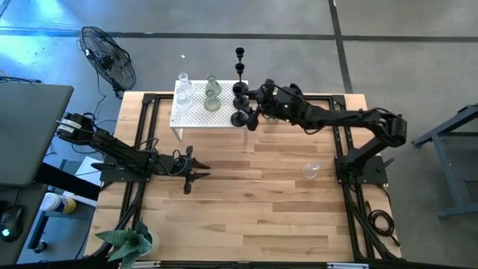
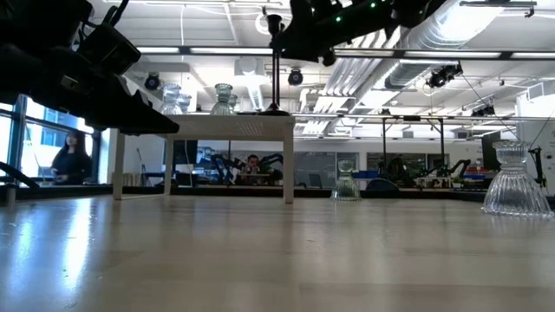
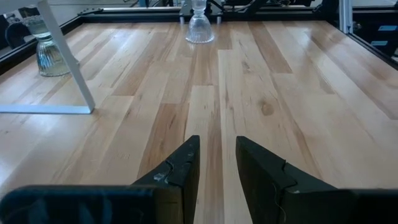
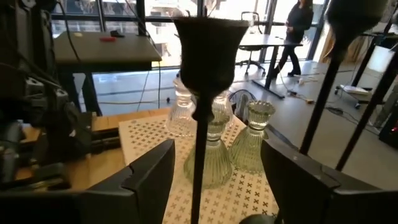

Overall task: Pick & Place candle stick holders
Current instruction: Align the green candle holder with the other green candle holder on the shelf

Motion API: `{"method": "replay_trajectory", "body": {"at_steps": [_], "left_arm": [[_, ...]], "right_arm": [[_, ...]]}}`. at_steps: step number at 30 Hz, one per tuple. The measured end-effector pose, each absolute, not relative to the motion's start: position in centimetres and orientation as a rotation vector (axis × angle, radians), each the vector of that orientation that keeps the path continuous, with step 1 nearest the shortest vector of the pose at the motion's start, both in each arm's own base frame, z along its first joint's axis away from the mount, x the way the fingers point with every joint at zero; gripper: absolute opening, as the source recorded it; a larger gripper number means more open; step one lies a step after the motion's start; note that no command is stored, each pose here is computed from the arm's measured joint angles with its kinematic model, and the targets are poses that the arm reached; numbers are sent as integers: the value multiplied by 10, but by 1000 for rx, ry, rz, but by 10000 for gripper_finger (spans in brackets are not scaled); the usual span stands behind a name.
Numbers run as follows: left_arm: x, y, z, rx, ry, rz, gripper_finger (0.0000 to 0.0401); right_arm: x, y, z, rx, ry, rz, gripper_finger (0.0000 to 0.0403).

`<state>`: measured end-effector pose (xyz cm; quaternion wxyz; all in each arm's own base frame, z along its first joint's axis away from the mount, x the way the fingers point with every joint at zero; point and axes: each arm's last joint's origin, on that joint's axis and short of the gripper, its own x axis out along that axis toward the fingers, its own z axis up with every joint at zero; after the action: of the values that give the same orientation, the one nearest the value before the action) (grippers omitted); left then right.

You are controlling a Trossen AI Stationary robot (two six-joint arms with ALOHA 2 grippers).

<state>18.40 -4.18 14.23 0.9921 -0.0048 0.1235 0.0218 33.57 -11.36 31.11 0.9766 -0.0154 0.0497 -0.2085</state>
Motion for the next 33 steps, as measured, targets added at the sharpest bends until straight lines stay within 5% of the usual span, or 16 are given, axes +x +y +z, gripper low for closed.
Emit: {"method": "replay_trajectory", "body": {"at_steps": [10,19,27,33], "left_arm": [[184,-42,142,-10,248,42,99],[184,-42,142,-9,247,47,99],[184,-42,144,1,227,47,99],[184,-42,142,9,246,48,99]], "right_arm": [[302,-82,323,-24,343,-421,206],[237,-64,245,140,495,-581,13],[221,-103,207,367,463,-724,82],[236,-138,212,380,489,-808,180]]}}
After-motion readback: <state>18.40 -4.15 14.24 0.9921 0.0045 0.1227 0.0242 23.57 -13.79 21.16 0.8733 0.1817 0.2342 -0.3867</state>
